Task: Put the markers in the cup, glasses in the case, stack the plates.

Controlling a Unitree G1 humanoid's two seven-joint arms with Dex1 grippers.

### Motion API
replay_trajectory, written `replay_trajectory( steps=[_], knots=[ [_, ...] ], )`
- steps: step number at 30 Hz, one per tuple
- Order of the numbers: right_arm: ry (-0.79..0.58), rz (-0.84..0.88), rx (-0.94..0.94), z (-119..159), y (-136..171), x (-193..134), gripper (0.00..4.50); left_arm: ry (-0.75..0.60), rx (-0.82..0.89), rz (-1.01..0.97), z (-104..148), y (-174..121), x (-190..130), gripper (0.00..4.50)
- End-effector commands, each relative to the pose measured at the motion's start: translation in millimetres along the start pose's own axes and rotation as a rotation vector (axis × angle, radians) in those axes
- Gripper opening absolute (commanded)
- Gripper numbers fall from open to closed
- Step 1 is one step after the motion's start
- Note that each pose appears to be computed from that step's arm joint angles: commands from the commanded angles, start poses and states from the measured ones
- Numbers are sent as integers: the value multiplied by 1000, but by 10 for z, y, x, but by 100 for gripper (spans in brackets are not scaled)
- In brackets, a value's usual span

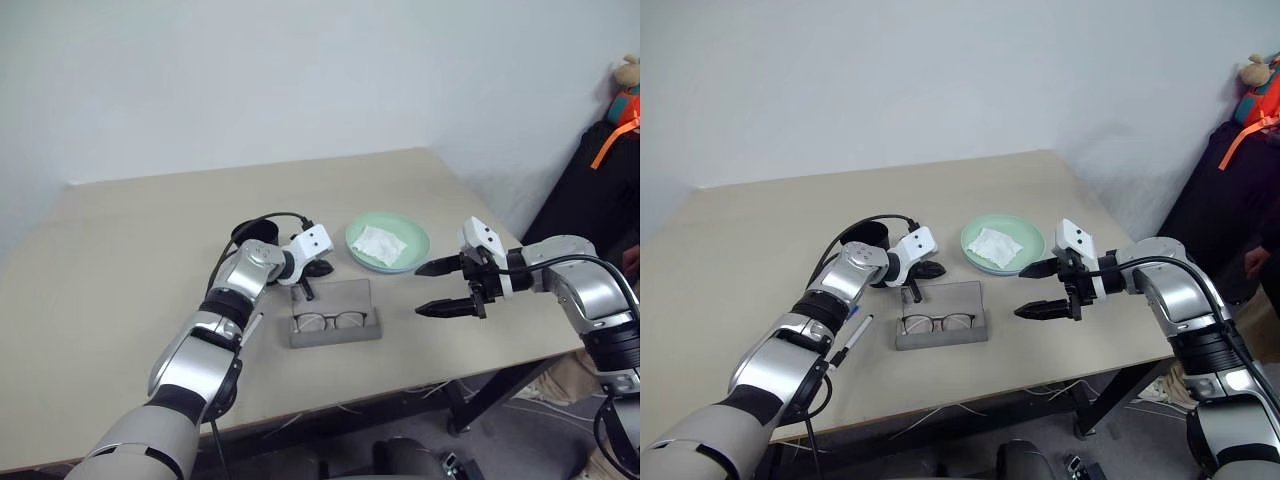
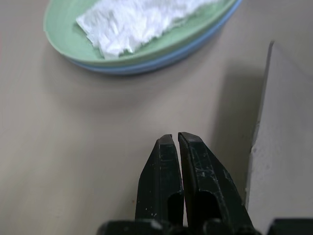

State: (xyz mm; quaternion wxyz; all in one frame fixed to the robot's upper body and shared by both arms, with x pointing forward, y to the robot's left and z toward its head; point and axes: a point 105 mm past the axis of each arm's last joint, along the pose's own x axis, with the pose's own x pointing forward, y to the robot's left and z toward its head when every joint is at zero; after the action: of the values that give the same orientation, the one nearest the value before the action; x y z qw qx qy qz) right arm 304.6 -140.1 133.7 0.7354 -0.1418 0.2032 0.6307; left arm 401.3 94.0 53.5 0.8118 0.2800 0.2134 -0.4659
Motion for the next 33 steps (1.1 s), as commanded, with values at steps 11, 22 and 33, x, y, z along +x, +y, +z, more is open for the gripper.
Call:
replay_trajectory(
  steps=[11,22,33],
  knots=[
    [-22,-17,-47,125,-23,-21,450,-55,136,-377,134,-524,-245,9],
    [-22,-15,-48,122,-21,-18,450,-49,146,-445,137,-698,-364,9],
    [-26,-14,-58,150,-31,-7,450,-206,-36,-396,500,-721,-680,9]
  ],
)
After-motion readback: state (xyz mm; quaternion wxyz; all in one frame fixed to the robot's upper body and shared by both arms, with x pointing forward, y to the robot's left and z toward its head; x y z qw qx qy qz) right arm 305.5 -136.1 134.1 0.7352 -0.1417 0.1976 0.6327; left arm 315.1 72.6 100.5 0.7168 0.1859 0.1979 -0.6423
